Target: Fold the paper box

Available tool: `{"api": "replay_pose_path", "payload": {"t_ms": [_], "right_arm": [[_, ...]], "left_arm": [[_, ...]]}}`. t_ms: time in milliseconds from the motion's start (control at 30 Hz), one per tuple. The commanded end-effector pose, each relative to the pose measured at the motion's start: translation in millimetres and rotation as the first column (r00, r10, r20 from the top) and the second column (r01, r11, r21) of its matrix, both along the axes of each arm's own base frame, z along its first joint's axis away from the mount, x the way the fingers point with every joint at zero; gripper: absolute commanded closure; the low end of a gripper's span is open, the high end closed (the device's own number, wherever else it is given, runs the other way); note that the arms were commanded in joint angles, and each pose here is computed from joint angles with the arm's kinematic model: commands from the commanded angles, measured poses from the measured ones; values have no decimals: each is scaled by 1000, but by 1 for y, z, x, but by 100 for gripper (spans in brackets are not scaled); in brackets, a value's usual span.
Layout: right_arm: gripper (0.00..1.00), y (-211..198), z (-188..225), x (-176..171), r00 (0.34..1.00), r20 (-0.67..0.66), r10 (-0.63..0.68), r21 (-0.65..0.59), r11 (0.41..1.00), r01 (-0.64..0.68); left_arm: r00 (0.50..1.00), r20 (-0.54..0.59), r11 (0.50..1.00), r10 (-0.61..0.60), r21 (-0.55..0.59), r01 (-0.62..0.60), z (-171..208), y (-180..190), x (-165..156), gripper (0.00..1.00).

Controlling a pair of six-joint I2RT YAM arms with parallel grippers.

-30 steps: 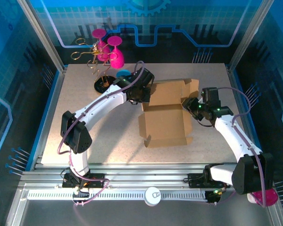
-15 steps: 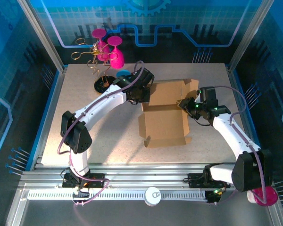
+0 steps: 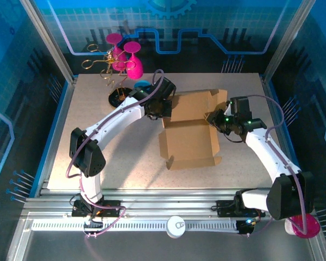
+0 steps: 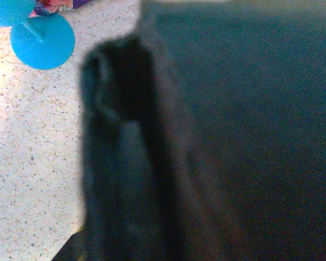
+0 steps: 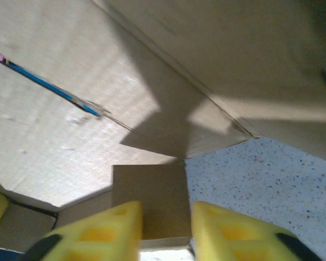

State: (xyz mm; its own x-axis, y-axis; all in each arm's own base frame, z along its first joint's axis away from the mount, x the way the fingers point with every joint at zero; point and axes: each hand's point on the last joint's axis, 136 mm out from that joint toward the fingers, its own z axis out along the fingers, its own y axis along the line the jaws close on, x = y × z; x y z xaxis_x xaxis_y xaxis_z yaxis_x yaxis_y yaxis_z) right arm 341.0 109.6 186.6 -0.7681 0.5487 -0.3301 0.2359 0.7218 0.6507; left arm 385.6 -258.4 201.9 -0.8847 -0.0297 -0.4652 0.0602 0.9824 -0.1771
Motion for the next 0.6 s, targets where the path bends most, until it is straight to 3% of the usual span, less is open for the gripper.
{"api": "replay_pose_path", "payload": {"t_ms": [0,300,433,567], "right_arm": [[56,-9,48,-3,988,144,59,-103,994,-45],[47,-46,120,-3,876,455,161,-300,954,-20],[43,-61,121,9,855,481,194,-369,929,-3],[39,-44,117,25,816,487,312,-390,914,-117]], "left_arm": [[999,38,998,-1,-68,3,30,0,2,100],[999,-17,996,-34,-80,32,31,8,-1,100],[998,-43,995,-54,-83,50,32,11,-2,100],[996,-57,994,-67,-90,62,33,11,-2,100]]}}
